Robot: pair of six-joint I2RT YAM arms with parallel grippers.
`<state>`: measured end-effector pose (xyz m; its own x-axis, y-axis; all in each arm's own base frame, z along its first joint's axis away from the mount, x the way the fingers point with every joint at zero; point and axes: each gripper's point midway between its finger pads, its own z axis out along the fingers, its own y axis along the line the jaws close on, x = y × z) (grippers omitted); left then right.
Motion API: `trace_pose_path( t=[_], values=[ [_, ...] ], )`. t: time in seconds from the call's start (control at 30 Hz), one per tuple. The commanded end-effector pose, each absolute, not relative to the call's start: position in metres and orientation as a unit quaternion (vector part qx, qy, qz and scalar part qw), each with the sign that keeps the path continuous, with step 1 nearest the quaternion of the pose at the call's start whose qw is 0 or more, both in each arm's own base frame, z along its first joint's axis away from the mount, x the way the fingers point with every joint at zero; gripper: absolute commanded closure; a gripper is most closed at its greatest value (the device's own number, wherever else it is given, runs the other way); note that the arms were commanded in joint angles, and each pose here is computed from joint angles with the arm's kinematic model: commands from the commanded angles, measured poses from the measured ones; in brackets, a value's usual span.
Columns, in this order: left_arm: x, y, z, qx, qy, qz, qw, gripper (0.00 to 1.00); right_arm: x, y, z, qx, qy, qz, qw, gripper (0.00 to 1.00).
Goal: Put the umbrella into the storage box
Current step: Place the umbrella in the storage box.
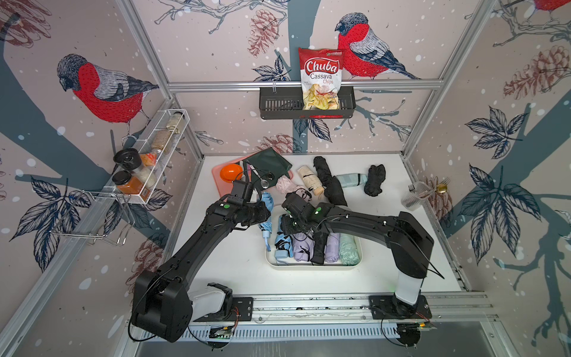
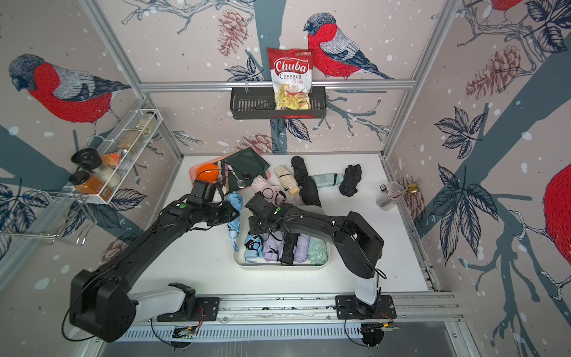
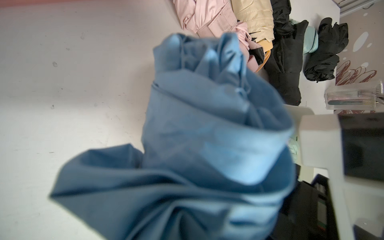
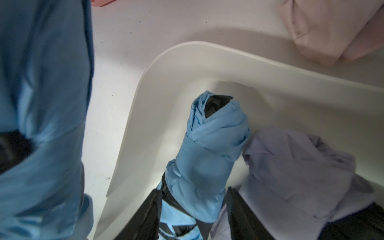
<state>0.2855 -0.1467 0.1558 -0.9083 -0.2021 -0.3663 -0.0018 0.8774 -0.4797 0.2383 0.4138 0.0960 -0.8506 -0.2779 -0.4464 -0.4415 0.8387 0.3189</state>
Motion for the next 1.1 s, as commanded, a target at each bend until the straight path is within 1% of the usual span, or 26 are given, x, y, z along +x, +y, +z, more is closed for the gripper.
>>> trace_pose_path(
  t=[0.0, 0.13, 0.2, 0.27, 0.43, 0.53, 0.63, 0.67, 0.7, 1.07],
  values=[
    [0.291, -0.151, 0.165, -0.052, 0.938, -0.257, 0.227, 1.0, 0.239, 0.421, 0.089, -0.198, 0.939, 0.211, 0.187, 0.45],
    [0.288, -0.149, 0.161, -0.052, 0.941, -0.251, 0.222, 1.0, 0.241, 0.417, 0.076, -0.19, 0.945, 0.194, 0.181, 0.44],
    [0.287, -0.151, 0.16, -0.051, 0.94, -0.257, 0.218, 1.0, 0.241, 0.412, 0.071, -0.185, 0.949, 0.185, 0.177, 0.47],
    [0.286, -0.153, 0.159, -0.051, 0.939, -0.263, 0.215, 1.0, 0.24, 0.408, 0.07, -0.181, 0.951, 0.179, 0.178, 0.55],
    [0.283, -0.161, 0.158, -0.048, 0.939, -0.273, 0.205, 1.0, 0.239, 0.397, 0.075, -0.165, 0.953, 0.176, 0.185, 0.7],
    [0.284, -0.166, 0.159, -0.046, 0.937, -0.277, 0.205, 1.0, 0.238, 0.393, 0.077, -0.158, 0.953, 0.176, 0.187, 0.82],
    [0.284, -0.169, 0.154, -0.043, 0.94, -0.274, 0.199, 1.0, 0.238, 0.39, 0.08, -0.153, 0.953, 0.177, 0.19, 0.97],
    [0.284, -0.17, 0.151, -0.04, 0.941, -0.272, 0.197, 1.0, 0.238, 0.39, 0.081, -0.152, 0.953, 0.177, 0.192, 0.98],
    [0.285, -0.17, 0.149, -0.039, 0.942, -0.27, 0.195, 1.0, 0.239, 0.389, 0.082, -0.151, 0.953, 0.176, 0.193, 1.0],
    [0.281, -0.176, 0.112, -0.023, 0.959, -0.229, 0.168, 1.0, 0.24, 0.389, 0.084, -0.146, 0.953, 0.182, 0.195, 1.0]
  ],
)
